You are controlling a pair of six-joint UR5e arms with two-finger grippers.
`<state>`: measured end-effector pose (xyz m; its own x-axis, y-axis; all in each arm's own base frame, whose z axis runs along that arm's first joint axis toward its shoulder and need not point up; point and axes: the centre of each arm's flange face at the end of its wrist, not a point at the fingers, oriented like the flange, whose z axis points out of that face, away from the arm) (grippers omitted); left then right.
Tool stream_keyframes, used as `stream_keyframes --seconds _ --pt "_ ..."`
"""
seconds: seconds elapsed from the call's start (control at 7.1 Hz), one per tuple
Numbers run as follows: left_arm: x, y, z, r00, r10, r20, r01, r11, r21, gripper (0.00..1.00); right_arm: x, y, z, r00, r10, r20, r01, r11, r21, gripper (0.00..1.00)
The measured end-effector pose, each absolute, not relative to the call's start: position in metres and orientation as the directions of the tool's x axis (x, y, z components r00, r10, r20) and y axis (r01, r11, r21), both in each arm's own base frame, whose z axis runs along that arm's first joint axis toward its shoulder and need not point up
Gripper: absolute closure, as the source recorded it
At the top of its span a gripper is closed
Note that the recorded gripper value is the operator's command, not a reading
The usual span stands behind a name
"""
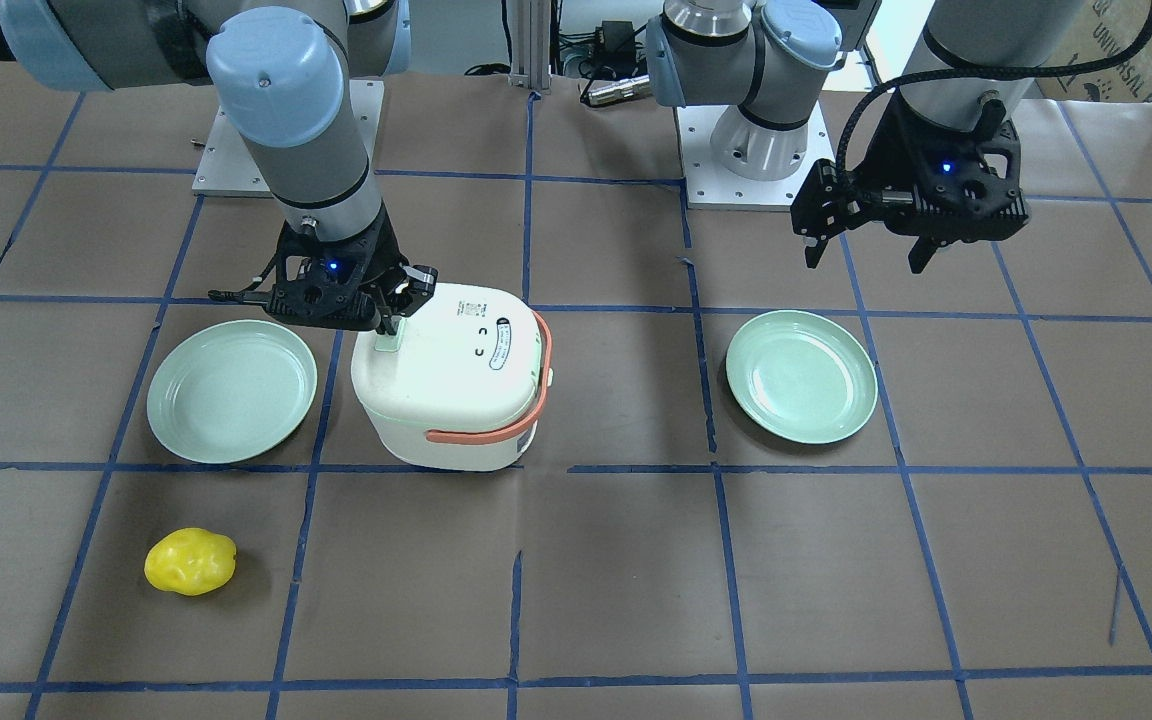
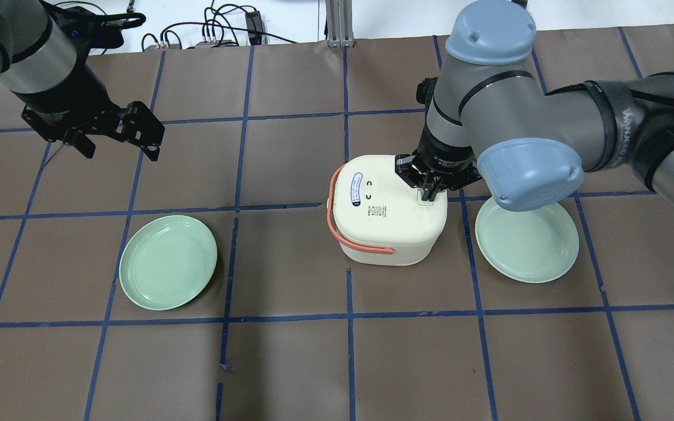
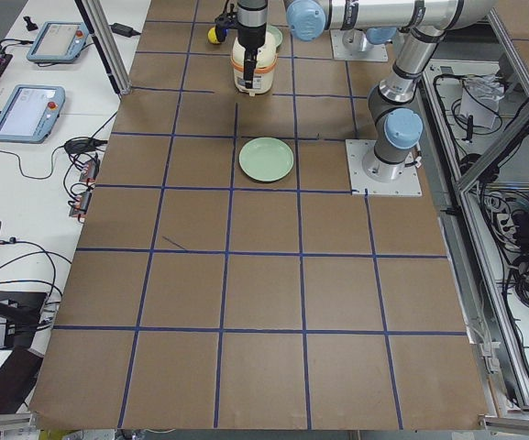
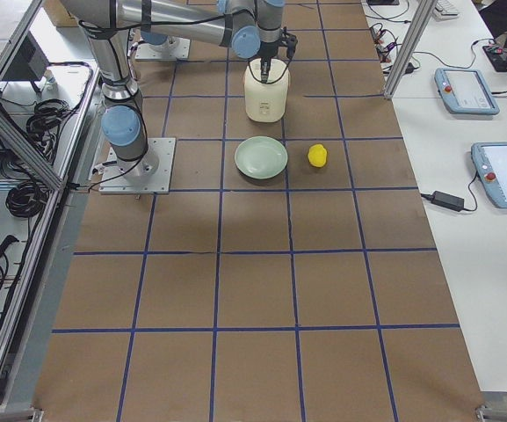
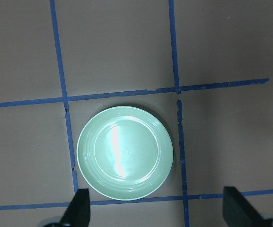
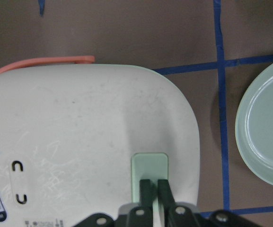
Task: Press rice cooker button
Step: 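Press down on the green button with the closed right gripper, then lift the right gripper up off the button as the lid opens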
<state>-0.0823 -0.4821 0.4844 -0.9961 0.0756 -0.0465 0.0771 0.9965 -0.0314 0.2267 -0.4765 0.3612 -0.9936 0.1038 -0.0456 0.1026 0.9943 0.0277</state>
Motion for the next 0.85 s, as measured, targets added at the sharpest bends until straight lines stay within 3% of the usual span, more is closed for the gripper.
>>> stream_keyframes --seconds 0.42,0.56,0.7,0.85 --pt "-0.082 -0.482 0.484 -0.996 0.076 -0.046 0.077 0.997 -0.031 0.0 0.227 -0.478 0.357 -0.994 0.105 -0.043 0.104 0.994 0.034 0.81" --pt "-0.082 -0.482 0.484 -0.996 0.076 -0.047 0.077 0.997 -0.031 0.0 0.227 -0.478 0.357 -0.993 0.106 -0.043 0.105 0.994 0.035 0.75" --pt "-0.082 -0.482 0.484 -0.996 0.076 -0.046 0.077 0.997 -0.031 0.0 0.227 -0.479 0.359 -0.993 0.109 -0.041 0.107 0.994 0.031 0.58" --pt "-0.082 -0.482 0.484 -0.996 0.076 -0.047 0.077 0.997 -0.031 0.0 0.227 -0.48 0.369 -0.991 0.125 -0.042 0.124 0.992 0.016 0.48"
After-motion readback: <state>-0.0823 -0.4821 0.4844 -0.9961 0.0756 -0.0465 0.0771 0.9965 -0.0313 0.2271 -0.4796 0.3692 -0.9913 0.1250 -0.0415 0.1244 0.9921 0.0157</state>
